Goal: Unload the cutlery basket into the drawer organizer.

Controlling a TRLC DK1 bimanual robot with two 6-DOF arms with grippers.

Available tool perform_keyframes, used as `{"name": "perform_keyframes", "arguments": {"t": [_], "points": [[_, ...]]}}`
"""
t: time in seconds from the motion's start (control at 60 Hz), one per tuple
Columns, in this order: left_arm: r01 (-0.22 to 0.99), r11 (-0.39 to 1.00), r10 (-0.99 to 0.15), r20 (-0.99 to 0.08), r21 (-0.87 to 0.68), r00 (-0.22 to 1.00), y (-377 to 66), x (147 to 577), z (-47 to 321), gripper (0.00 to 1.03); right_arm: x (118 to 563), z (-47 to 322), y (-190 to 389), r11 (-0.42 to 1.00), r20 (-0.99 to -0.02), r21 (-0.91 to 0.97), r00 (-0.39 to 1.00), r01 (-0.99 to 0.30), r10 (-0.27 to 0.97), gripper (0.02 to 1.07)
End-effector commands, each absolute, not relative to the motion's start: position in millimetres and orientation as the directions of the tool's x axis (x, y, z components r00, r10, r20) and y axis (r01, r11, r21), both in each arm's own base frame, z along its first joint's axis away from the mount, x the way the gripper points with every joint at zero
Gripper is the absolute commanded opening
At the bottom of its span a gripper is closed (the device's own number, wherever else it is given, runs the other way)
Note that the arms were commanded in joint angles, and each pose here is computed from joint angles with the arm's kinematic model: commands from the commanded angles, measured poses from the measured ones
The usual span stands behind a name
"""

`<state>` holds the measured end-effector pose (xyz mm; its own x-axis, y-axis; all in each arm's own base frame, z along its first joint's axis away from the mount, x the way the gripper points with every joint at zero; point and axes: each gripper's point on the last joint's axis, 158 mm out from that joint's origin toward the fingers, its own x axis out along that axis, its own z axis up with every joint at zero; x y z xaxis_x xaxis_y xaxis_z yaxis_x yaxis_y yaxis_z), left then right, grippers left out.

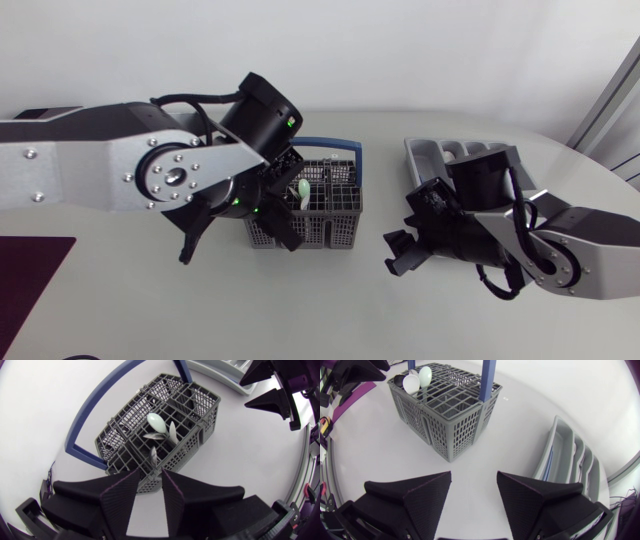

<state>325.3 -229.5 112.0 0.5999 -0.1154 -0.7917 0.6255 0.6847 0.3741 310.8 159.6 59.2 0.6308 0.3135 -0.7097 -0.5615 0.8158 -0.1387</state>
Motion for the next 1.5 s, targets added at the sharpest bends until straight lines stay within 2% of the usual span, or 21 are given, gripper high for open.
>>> {"name": "perform_keyframes", "arguments": {"t": [0.0, 1.05, 1.183, 1.483], "points": [[0.61, 0.697, -0.113, -0.783, 0.376, 0.612, -239.5, 329.6, 114.9, 0.48, 303.8, 45.6, 157.3, 0.824, -0.733, -0.122, 0.61, -0.554, 0.301, 0.69], [0.509, 0.673, 0.046, -0.717, 0.537, 0.696, -239.5, 357.2, 90.2, 0.47, 304.6, 42.5, 157.7, 0.827, -0.73, -0.118, 0.613, -0.55, 0.303, 0.69], [0.506, 0.672, 0.053, -0.717, 0.541, 0.695, -238.4, 358.1, 85.7, 0.3, 304.7, 42.4, 157.8, 0.827, -0.728, -0.119, 0.614, -0.549, 0.304, 0.69], [0.493, 0.651, 0.104, -0.712, 0.576, 0.695, -231.1, 359.3, 71.2, 0.23, 305.1, 41.2, 158.0, 0.828, -0.73, -0.117, 0.613, -0.549, 0.303, 0.69]]}}
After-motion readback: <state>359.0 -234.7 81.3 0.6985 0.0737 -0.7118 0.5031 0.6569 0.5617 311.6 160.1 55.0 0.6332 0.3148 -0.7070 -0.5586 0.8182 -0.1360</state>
